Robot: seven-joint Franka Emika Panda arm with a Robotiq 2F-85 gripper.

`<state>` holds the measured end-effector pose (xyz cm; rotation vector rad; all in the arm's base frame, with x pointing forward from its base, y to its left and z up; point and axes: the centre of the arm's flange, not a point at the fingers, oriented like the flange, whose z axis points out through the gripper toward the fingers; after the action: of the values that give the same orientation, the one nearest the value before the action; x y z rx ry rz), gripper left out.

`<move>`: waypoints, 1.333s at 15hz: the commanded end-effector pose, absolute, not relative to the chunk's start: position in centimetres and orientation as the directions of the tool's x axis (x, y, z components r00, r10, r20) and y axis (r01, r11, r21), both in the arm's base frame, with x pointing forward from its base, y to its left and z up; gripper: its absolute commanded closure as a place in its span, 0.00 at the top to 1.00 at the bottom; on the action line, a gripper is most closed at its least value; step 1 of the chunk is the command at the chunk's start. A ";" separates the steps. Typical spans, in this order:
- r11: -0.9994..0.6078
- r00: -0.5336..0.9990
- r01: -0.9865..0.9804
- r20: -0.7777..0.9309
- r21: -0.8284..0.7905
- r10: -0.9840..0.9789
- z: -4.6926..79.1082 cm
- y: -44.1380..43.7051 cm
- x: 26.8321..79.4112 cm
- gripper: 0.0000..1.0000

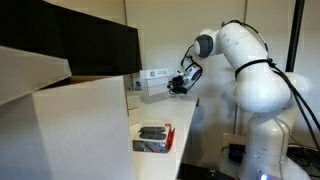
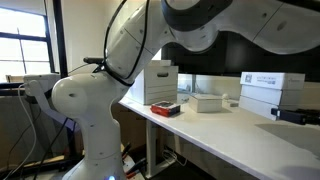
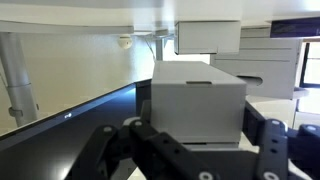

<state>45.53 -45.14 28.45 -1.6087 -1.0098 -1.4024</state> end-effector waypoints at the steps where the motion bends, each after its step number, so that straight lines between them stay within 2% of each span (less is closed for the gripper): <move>1: -0.389 0.080 0.920 0.995 -0.052 0.055 29.6 -45.1 45.9 0.58; 20: -0.276 0.038 0.961 0.998 -0.026 0.040 34.2 -40.6 44.3 0.58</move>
<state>46.31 -42.62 31.96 -1.4868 -1.0684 -1.3868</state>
